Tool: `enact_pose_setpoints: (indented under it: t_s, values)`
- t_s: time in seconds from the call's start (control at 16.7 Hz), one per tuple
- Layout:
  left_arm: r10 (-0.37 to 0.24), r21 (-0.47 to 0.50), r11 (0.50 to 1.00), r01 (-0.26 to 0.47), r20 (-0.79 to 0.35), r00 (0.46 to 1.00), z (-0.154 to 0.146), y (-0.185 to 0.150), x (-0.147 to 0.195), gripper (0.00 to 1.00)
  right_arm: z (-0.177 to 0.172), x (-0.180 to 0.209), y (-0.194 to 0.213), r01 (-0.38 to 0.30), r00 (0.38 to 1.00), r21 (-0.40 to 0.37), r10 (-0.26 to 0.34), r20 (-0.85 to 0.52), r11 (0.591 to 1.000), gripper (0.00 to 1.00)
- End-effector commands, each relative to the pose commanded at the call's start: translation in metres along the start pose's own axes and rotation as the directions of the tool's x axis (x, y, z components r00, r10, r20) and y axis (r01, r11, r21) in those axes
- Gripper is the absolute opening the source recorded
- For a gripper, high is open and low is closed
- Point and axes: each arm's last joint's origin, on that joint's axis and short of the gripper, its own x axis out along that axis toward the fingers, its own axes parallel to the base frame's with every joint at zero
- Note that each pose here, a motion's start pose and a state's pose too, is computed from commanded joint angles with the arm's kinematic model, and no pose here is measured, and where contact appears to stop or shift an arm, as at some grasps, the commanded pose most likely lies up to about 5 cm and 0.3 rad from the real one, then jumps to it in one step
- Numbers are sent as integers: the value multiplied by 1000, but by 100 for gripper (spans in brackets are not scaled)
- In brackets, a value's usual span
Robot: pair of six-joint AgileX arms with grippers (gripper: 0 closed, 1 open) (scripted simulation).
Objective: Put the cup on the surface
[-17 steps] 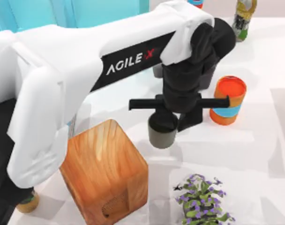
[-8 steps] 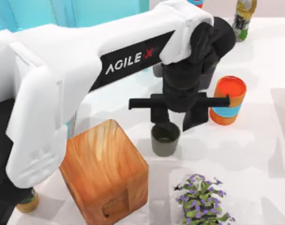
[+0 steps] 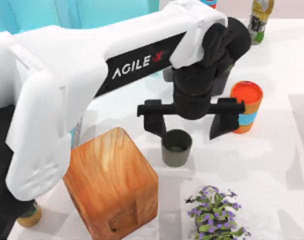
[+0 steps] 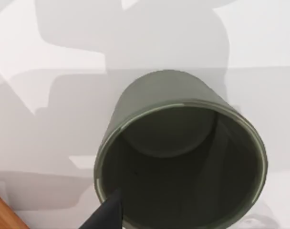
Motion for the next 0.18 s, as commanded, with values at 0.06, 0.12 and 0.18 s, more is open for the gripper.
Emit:
enact_pose_setpoints:
  t_s: [0.06, 0.12, 0.18]
  values:
    - [0, 0, 1000, 0, 0, 1000, 0, 0, 0, 100, 0, 0, 0, 0, 1000, 0, 0, 0, 1000, 100]
    - [0, 0, 1000, 0, 0, 1000, 0, 0, 0, 100, 0, 0, 0, 0, 1000, 0, 0, 0, 1000, 100]
    - [0, 0, 1000, 0, 0, 1000, 0, 0, 0, 100, 0, 0, 0, 0, 1000, 0, 0, 0, 1000, 100]
